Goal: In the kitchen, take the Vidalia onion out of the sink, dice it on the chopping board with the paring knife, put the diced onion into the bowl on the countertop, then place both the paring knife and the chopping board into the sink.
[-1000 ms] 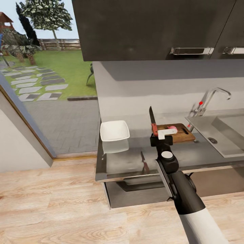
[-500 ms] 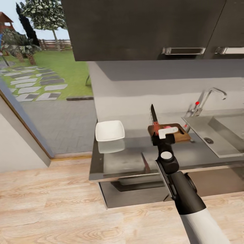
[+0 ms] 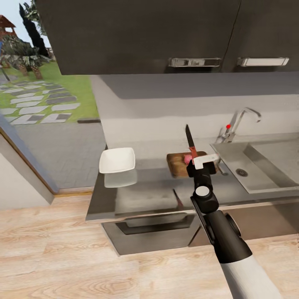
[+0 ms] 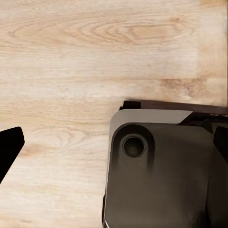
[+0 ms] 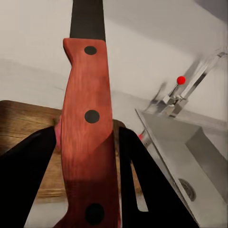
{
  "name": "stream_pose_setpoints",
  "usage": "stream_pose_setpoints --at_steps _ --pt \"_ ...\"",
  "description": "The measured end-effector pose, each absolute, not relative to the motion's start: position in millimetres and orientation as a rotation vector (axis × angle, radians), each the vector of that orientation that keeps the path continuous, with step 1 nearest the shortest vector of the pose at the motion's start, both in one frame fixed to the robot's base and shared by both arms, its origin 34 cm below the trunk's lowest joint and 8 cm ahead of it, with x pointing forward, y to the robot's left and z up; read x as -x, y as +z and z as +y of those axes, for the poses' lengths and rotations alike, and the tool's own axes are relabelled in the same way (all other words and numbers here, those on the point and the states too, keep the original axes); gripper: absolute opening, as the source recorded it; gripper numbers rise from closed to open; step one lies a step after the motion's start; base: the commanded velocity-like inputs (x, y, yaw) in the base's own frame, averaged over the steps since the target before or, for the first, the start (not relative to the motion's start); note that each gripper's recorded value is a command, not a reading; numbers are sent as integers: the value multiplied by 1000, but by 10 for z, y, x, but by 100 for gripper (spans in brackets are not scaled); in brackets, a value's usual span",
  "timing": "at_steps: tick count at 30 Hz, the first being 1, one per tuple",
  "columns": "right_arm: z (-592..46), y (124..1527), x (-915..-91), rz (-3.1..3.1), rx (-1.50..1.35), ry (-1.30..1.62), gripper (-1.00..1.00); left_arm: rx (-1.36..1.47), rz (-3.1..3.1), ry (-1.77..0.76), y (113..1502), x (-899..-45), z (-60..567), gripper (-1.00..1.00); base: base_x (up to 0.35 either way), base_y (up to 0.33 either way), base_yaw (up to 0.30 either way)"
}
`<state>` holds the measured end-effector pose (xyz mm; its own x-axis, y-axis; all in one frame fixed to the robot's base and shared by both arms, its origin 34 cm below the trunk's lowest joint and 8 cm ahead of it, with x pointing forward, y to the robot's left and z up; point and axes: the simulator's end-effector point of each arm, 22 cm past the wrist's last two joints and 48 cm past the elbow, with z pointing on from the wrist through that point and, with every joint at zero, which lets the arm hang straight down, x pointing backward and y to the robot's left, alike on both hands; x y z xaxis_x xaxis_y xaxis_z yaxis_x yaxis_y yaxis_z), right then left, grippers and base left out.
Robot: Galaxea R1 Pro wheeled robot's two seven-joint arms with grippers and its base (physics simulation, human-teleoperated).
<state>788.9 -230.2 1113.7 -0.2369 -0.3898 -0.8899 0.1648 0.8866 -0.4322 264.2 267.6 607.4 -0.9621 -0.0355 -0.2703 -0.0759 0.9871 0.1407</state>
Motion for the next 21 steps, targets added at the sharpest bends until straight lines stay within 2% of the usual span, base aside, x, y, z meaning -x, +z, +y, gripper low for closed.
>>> stream_pose_setpoints --at_steps 13,21 --pt "-1939 11093 -7860 1723 263 -490 -100 81 2862 218 6074 -2642 2677 100 0 -169 0" --pt "-1717 11071 -7823 1711 318 -473 -100 81 2862 218 6075 -2642 2677 100 62 -154 0"
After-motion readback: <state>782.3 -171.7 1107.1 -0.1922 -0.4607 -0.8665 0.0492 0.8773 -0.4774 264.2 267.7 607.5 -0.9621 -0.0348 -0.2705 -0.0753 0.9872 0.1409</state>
